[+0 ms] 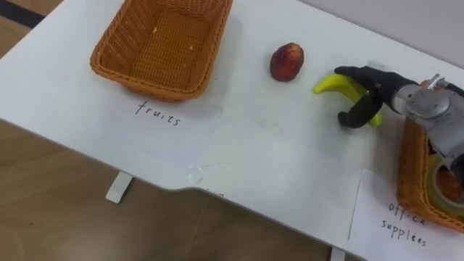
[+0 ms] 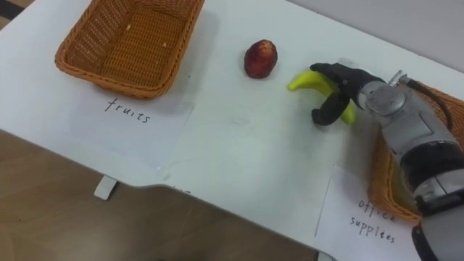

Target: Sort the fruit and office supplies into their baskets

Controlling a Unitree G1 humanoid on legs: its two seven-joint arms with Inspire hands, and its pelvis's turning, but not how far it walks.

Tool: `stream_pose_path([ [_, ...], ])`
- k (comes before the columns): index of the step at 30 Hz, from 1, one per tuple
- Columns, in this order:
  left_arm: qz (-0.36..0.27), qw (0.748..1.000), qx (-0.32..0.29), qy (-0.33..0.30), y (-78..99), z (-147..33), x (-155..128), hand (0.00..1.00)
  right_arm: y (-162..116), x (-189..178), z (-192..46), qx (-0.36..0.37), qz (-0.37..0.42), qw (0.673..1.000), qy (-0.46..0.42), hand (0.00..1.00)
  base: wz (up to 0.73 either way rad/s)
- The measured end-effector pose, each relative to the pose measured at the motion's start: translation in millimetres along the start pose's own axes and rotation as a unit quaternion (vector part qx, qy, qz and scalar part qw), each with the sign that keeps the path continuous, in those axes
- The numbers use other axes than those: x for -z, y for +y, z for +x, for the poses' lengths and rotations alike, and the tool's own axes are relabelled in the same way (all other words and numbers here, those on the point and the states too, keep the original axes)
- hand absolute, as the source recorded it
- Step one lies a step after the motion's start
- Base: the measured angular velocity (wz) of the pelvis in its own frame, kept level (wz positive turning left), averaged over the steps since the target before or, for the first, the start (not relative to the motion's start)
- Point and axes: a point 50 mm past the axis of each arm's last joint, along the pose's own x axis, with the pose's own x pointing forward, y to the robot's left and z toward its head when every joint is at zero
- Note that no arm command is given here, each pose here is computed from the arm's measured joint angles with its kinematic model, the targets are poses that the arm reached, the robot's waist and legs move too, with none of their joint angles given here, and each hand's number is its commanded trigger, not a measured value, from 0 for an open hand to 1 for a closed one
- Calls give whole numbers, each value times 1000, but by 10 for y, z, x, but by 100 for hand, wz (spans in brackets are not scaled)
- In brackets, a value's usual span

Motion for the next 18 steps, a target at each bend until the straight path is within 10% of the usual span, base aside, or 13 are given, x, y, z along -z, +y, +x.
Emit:
stream_pose_path([
  [4, 0, 1000, 1, 0, -1, 0, -2, 0, 1, 0, 0, -1, 0, 1000, 0, 0, 0],
  [5, 0, 1000, 1, -1, -1, 1, -4, 0, 2, 0, 0, -1, 0, 1000, 0, 52, 0],
  [7, -1, 1000, 1, -1, -1, 0, -4, 0, 2, -4, 0, -2, 2, 1000, -2, 100, 0],
  [18, -2, 1000, -1, -2, 4, -2, 10, 0, -52, -14, -15, 13, 29, 999, -15, 100, 0],
])
